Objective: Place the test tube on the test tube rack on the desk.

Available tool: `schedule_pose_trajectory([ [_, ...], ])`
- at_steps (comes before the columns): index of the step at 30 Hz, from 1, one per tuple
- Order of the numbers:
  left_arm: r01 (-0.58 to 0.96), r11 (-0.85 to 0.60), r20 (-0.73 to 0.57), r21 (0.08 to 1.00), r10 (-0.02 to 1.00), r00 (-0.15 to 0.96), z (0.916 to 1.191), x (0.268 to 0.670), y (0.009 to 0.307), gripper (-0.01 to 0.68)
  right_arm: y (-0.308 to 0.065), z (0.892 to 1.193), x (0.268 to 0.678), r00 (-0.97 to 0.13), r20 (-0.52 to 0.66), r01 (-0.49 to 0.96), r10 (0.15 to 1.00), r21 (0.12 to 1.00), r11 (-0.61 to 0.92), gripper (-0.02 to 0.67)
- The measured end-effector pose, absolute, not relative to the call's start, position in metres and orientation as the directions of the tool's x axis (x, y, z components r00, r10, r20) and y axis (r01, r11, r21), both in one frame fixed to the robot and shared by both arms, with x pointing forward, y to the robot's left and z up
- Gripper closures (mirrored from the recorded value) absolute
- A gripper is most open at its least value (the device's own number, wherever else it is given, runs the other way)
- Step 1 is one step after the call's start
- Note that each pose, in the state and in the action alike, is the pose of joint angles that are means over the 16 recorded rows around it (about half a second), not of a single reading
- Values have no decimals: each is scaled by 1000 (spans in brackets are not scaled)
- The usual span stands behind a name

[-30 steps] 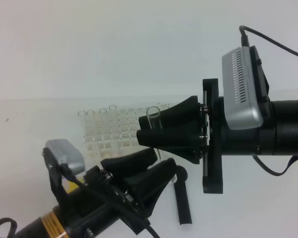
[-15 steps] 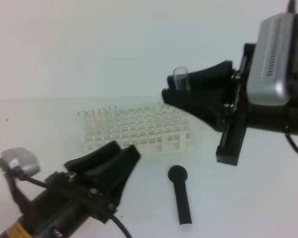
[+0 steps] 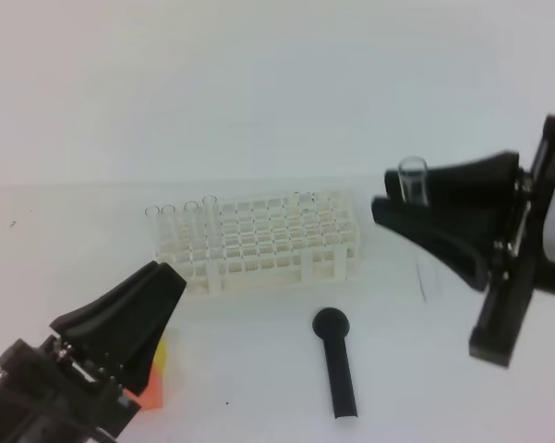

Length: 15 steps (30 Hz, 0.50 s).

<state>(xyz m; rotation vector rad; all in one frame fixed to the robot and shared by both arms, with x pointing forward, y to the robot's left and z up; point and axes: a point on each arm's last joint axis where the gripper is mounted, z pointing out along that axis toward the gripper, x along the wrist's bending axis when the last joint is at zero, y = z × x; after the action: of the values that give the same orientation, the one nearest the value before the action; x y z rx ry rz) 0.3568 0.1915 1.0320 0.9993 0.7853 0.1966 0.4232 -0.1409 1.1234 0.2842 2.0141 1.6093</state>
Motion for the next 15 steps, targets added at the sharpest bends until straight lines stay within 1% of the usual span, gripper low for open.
schedule_pose_trajectory([
  [4, 177, 541, -484, 822, 500, 718, 1036, 354, 194, 625, -147, 1112, 414, -834, -257, -134, 488, 953, 273, 527],
  [7, 158, 511, -449, 845, 518, 729, 1040, 353, 194, 655, -151, 1104, 408, -839, -236, -110, 490, 956, 273, 527],
  [10, 141, 427, -376, 893, 538, 755, 1043, 352, 189, 672, -154, 1098, 403, -843, -218, -89, 491, 958, 273, 527],
  [15, 125, 234, -238, 964, 555, 797, 1048, 353, 178, 673, -157, 1090, 397, -851, -192, -61, 489, 961, 270, 527],
])
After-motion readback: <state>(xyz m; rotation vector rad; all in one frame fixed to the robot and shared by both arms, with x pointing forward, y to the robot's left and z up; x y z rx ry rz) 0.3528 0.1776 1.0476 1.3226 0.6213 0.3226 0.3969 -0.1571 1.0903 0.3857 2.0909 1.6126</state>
